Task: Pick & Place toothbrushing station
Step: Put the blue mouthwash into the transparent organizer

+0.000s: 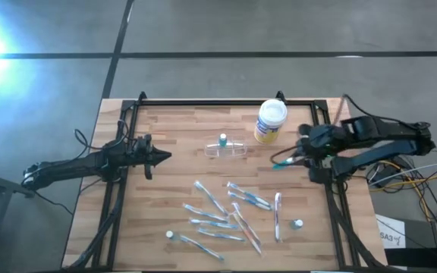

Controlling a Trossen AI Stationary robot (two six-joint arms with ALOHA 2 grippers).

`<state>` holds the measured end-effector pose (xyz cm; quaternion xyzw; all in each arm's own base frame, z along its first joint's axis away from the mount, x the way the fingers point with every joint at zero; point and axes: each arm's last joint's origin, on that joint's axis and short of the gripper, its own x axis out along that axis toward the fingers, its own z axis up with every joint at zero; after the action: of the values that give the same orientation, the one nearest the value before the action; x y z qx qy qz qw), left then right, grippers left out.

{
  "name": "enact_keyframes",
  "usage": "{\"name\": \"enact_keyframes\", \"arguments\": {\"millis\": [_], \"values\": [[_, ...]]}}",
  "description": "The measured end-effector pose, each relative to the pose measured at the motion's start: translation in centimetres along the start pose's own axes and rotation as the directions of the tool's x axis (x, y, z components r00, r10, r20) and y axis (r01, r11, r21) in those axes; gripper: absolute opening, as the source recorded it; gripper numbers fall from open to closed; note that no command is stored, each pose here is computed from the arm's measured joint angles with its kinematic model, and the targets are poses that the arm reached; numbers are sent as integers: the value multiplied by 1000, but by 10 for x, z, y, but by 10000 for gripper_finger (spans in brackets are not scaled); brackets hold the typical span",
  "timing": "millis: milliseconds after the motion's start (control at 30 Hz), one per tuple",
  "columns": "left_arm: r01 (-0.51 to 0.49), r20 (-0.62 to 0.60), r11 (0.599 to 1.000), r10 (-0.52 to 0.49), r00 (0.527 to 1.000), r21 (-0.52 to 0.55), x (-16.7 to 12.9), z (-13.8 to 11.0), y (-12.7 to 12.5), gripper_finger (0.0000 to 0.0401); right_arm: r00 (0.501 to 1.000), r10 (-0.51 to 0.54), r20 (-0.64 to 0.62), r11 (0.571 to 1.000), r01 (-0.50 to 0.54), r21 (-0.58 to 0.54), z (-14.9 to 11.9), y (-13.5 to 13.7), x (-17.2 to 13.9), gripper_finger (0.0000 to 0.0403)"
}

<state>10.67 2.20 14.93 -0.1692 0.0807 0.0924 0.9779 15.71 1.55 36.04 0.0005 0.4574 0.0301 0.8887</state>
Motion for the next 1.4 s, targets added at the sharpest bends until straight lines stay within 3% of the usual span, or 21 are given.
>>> {"name": "enact_keyframes", "arguments": {"millis": [333, 633, 967, 1400], "values": [[-1, -4, 1000, 1, 1000, 1, 0, 0, 0, 19, 986, -108, -124, 986, 90, -144, 97, -9, 34, 95], [-1, -6, 1000, 1, 1000, 2, 0, -1, 0, 24, 969, -135, -208, 972, 89, -217, 152, -34, 78, 95], [-1, -6, 1000, 1, 1000, 18, 0, -1, 0, 26, 951, -117, -287, 979, 62, -194, 179, -72, 111, 95], [0, -6, 1000, 1, 1000, 21, 0, -1, 0, 26, 922, -103, -374, 983, 35, -183, 183, -104, 165, 95]]}}
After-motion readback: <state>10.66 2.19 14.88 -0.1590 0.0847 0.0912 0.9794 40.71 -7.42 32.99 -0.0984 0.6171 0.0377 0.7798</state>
